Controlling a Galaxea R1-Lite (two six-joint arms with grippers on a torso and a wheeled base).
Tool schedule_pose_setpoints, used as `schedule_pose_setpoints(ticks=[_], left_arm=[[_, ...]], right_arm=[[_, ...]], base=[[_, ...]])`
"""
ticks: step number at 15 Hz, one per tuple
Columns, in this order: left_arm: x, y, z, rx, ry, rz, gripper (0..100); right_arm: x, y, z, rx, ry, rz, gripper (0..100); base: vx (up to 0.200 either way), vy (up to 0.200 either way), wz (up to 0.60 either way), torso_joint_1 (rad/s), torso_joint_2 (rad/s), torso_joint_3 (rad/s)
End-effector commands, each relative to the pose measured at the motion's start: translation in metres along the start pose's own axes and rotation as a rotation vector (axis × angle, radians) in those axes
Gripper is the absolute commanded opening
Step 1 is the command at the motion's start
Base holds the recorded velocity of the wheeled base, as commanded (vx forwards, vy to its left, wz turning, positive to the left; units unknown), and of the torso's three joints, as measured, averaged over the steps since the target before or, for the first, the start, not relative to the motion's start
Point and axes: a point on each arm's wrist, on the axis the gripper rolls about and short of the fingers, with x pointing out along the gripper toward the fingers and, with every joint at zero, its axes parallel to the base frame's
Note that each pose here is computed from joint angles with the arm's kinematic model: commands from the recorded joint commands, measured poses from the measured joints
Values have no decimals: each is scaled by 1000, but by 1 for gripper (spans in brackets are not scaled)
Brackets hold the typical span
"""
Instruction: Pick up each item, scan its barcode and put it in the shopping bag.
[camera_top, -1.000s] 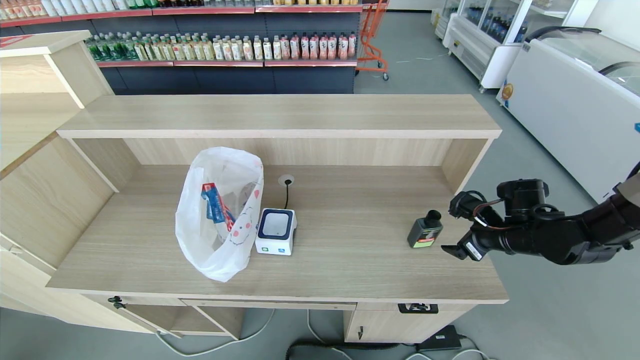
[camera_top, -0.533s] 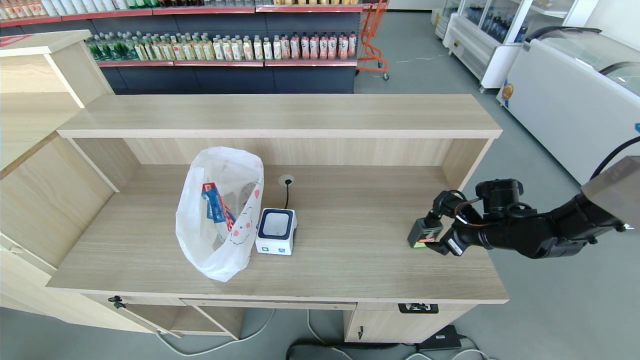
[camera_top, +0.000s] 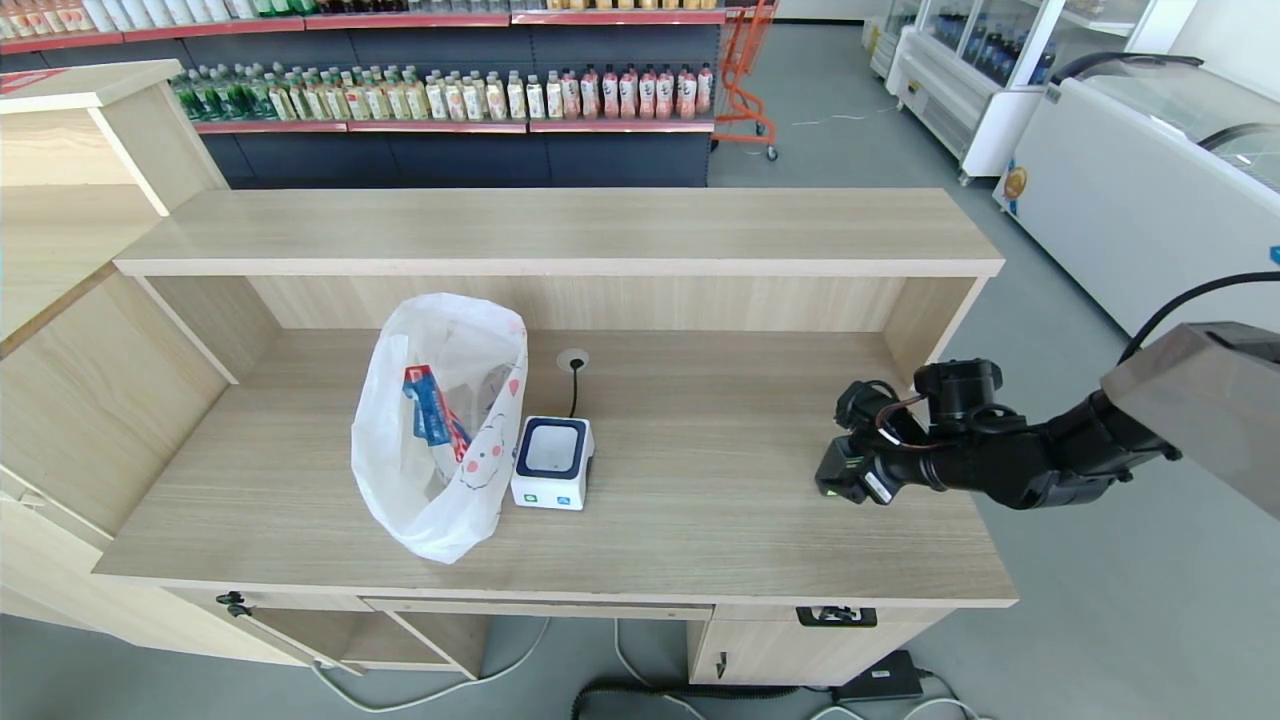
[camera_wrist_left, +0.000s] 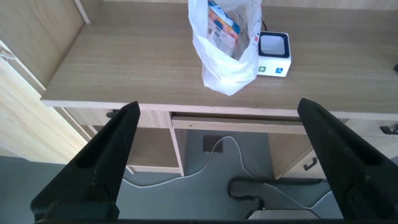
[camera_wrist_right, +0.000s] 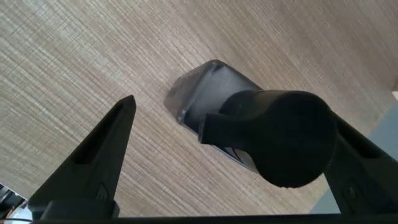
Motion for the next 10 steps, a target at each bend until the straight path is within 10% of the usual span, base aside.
schedule_pose_setpoints(ticks=[1, 2, 10], left_arm=[[0, 0, 0, 0, -1, 1, 100], [0, 0, 0, 0, -1, 0, 100], [0, 0, 0, 0, -1, 0, 100]], right_arm=[[7, 2, -3, -1, 4, 8, 100], [10, 1, -2, 0, 0, 4, 0], [14, 6, 0, 3, -7, 14, 0]], base=[[0, 0, 0, 0, 0, 0], [0, 0, 0, 0, 0, 0], [0, 0, 0, 0, 0, 0]])
